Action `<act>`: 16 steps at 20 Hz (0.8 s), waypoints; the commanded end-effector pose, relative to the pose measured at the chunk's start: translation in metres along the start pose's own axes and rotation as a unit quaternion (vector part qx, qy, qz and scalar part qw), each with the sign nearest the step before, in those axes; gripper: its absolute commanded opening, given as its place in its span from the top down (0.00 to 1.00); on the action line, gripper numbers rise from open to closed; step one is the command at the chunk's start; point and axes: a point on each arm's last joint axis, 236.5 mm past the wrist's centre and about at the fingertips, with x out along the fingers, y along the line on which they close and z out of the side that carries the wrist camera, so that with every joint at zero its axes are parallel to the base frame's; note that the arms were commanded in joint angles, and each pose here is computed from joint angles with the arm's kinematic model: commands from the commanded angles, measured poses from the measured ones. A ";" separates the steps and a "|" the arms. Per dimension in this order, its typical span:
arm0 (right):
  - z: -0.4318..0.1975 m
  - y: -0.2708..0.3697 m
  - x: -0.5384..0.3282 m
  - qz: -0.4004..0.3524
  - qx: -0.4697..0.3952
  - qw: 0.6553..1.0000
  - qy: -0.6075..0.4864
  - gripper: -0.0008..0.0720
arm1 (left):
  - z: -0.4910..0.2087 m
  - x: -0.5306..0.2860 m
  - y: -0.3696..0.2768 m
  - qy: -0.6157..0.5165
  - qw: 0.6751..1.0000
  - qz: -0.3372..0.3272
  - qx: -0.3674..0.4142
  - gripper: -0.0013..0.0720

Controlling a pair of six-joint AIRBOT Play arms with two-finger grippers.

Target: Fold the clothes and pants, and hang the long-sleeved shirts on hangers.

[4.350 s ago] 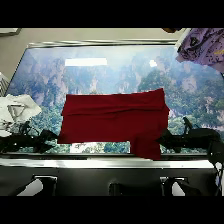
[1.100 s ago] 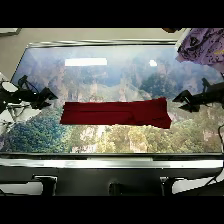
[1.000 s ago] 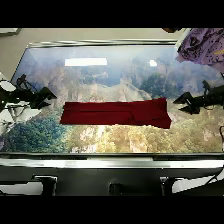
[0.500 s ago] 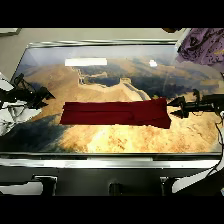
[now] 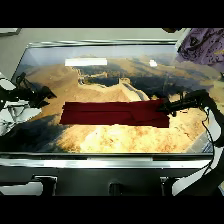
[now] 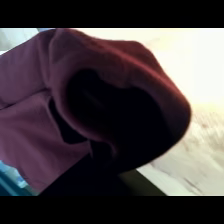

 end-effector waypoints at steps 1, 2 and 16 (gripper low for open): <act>0.002 0.010 -0.026 -0.045 0.010 0.999 -0.026 0.95 | -0.009 0.009 -0.032 0.006 0.999 -0.032 0.010 0.56; 0.003 0.010 -0.043 -0.073 0.021 0.996 -0.039 0.95 | -0.013 0.014 -0.051 0.005 0.999 -0.051 0.014 0.80; -0.031 0.070 -0.203 -0.214 0.019 0.963 -0.160 0.95 | -0.271 0.168 -0.351 0.178 0.951 -0.236 0.085 0.96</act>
